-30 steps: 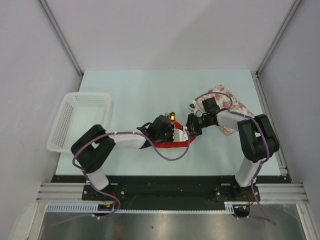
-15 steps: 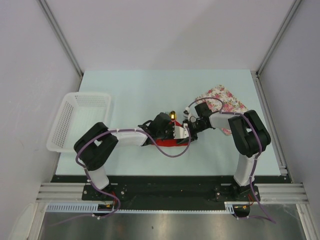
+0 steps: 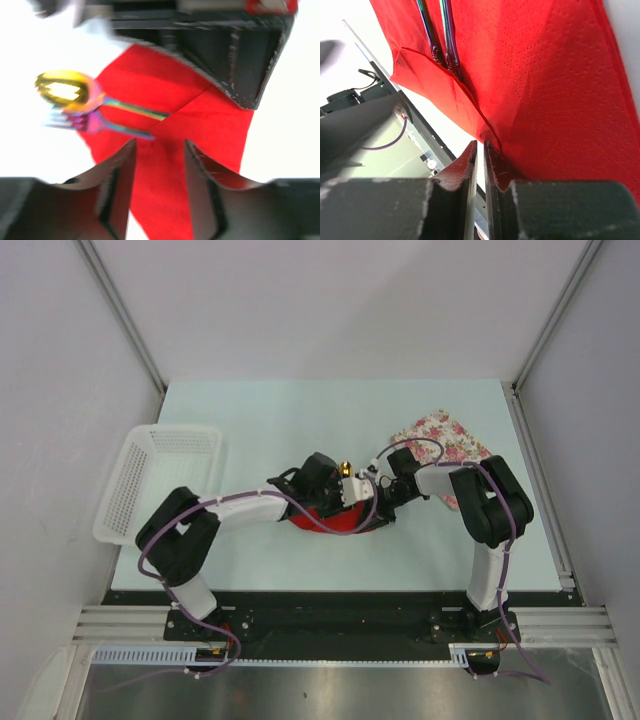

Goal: Place the utensils on the paper napkin and roll it up

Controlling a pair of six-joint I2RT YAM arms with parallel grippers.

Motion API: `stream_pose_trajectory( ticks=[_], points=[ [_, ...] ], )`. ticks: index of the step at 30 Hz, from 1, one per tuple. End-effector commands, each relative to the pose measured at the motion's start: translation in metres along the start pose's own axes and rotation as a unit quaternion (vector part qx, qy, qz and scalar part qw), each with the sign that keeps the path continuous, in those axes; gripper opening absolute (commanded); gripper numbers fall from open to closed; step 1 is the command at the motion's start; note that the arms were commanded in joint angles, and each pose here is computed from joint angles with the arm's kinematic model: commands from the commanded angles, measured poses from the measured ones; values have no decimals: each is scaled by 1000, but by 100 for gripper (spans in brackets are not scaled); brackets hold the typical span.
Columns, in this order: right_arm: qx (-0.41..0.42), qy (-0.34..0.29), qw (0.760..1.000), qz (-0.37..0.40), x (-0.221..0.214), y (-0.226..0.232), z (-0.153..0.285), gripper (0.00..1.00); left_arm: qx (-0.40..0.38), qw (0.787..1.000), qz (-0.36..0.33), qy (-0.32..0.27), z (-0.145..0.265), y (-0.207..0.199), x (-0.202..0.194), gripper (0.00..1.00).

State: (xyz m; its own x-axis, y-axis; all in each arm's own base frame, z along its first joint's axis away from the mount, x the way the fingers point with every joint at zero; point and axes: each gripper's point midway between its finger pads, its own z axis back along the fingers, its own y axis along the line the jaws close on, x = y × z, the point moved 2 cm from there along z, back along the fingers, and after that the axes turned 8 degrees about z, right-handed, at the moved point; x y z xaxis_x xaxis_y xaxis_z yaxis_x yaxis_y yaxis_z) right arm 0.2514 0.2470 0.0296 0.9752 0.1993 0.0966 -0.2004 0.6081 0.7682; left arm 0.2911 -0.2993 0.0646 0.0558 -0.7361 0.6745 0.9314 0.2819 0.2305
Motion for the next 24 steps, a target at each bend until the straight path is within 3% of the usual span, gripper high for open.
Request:
stream_pose_trajectory(
  ticks=[1,4,7,8,10,11,13,15,24],
  points=[
    [-17,1,1000,14,3,-4,-3,14,-52,982,174,-45,65,15,40,51],
    [-19,1,1000,13,3,-5,-4,13,-114,945,303,-42,95,13,40,56],
    [-20,2,1000,11,2,-7,-5,12,-211,892,396,-56,117,-6,48,61],
    [-21,4,1000,9,1,-8,-5,12,-256,859,441,-52,123,-22,48,60],
    [-24,5,1000,10,-1,-9,-5,11,-273,842,460,-75,124,-27,52,60],
    [-25,2,1000,13,-1,-8,-4,10,-280,821,493,-67,125,-39,44,60],
    [-27,2,1000,13,-2,-9,-4,8,-279,818,496,-87,118,-41,44,59],
    [-31,-3,999,15,-2,-9,-3,7,-285,800,524,-66,105,-47,31,56],
    [-44,-3,999,22,-2,-8,-5,1,-279,770,574,-33,59,-44,8,46]
  ],
)
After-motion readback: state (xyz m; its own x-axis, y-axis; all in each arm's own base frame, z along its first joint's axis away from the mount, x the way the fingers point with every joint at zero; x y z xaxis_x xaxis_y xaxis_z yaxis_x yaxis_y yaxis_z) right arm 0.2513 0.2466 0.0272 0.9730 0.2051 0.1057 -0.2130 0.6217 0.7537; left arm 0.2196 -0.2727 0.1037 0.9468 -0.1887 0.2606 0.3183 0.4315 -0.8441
